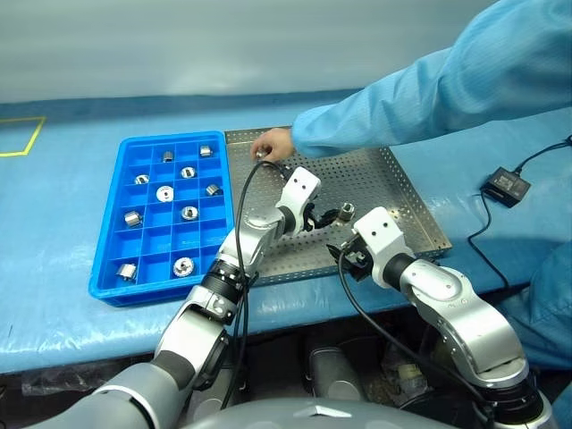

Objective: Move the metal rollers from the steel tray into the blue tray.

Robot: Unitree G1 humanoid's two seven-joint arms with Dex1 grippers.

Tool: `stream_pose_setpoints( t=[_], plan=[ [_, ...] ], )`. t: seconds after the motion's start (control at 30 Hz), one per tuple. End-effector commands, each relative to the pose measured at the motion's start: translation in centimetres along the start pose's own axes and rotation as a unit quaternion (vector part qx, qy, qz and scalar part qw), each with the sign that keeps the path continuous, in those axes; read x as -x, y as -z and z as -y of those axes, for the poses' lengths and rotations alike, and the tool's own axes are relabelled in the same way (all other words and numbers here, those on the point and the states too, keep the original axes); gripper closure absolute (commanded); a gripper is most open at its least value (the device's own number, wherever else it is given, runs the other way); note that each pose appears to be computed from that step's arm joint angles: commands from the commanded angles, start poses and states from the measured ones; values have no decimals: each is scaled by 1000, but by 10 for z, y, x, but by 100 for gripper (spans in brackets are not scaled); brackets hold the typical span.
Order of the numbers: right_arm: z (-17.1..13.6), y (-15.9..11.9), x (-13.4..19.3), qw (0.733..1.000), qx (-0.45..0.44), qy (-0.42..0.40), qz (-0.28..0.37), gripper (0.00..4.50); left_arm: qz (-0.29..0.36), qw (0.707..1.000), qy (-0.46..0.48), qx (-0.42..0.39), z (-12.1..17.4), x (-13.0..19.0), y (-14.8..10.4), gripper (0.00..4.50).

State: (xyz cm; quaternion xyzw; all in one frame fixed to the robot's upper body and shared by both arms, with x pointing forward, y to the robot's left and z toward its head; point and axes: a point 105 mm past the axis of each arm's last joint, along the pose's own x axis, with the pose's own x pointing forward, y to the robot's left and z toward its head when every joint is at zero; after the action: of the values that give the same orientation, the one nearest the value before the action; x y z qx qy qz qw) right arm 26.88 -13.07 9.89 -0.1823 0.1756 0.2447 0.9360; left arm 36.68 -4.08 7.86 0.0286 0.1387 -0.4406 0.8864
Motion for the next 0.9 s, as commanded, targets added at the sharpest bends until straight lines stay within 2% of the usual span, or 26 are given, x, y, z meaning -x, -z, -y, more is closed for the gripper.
stream_pose_setpoints(
  t=[0.03,0.2,0.47,0.6,0.7,0.83,0.9],
  plan=[
    [4,-10,9,1000,5,20,20,53,16,999,25,-26,12,-9,-17,87],
    [4,-8,12,1000,4,26,18,53,17,999,22,-28,15,-18,-22,87],
    [0,-11,14,999,-2,32,24,53,-42,996,-50,-56,0,-33,-6,87],
    [0,-11,14,999,-4,34,25,53,-42,997,-49,-49,1,-36,-6,87],
    [0,-11,14,999,-4,34,26,49,-37,997,-48,-42,1,-36,-7,149],
    [3,-11,10,999,-6,38,26,49,-32,997,-50,-51,-3,-32,-11,277],
    [6,-11,7,999,-4,42,24,49,-28,997,-51,-52,-6,-29,-13,278]
  ],
)
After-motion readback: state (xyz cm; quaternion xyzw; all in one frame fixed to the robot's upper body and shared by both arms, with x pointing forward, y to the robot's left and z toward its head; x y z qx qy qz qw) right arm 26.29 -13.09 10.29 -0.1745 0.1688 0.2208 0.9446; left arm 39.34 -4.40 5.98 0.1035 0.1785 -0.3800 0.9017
